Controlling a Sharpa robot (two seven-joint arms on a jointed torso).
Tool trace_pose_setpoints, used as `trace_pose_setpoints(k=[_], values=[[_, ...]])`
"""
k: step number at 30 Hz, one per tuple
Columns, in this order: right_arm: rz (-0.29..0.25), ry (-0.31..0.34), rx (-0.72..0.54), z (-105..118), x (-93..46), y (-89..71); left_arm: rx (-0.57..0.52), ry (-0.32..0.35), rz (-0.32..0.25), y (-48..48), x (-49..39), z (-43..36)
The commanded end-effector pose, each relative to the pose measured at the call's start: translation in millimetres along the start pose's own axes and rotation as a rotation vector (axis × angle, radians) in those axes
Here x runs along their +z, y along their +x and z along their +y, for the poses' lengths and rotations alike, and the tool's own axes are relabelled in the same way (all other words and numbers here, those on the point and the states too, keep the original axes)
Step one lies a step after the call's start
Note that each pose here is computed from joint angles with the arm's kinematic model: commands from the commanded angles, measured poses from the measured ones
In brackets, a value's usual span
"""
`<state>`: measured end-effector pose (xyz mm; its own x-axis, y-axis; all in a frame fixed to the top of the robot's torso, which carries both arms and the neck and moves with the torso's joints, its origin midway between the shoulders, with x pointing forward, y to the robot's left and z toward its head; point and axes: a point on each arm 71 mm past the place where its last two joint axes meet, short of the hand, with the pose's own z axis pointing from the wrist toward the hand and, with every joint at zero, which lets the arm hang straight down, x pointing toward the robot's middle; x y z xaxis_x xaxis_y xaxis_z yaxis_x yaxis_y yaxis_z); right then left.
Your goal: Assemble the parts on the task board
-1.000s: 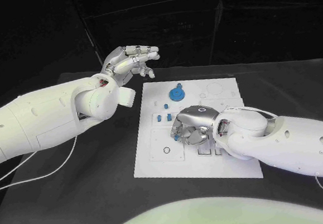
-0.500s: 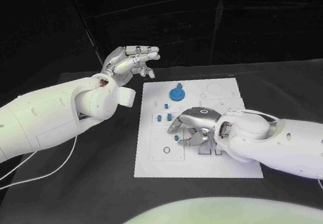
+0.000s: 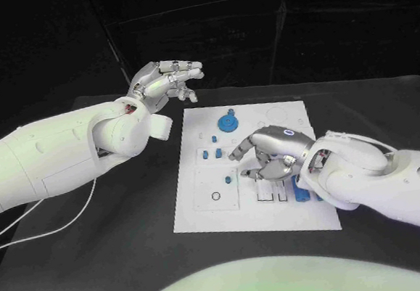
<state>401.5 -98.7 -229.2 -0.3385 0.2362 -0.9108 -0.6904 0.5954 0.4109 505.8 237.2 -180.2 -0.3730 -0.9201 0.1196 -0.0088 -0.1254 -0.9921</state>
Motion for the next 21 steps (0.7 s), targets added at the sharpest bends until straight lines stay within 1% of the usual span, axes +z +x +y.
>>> trace_pose_setpoints(k=[1,4,8,11,15,19,21], values=[[-0.082,0.022,0.048,-5,-2.7,-24.2,-0.007,0.003,0.013,0.6,0.2,-1.1],[-0.089,0.061,0.040,-15,-4.8,-41.3,-0.008,0.002,0.014,0.8,0.3,-1.0],[-0.073,0.135,0.001,-34,-12.4,-65.0,-0.008,0.002,0.016,1.2,0.6,-0.9],[-0.052,0.177,-0.031,-44,-20.0,-73.6,-0.008,0.001,0.015,1.1,0.8,-0.8],[-0.008,0.233,-0.083,-56,-28.7,-78.7,-0.008,0.001,0.015,1.0,1.0,-0.6],[0.050,0.274,-0.125,-62,-32.8,-77.9,-0.008,0.001,0.017,1.8,1.5,-0.5],[0.068,0.285,-0.138,-64,-33.2,-77.1,-0.009,0.001,0.018,2.1,1.6,-0.5]])
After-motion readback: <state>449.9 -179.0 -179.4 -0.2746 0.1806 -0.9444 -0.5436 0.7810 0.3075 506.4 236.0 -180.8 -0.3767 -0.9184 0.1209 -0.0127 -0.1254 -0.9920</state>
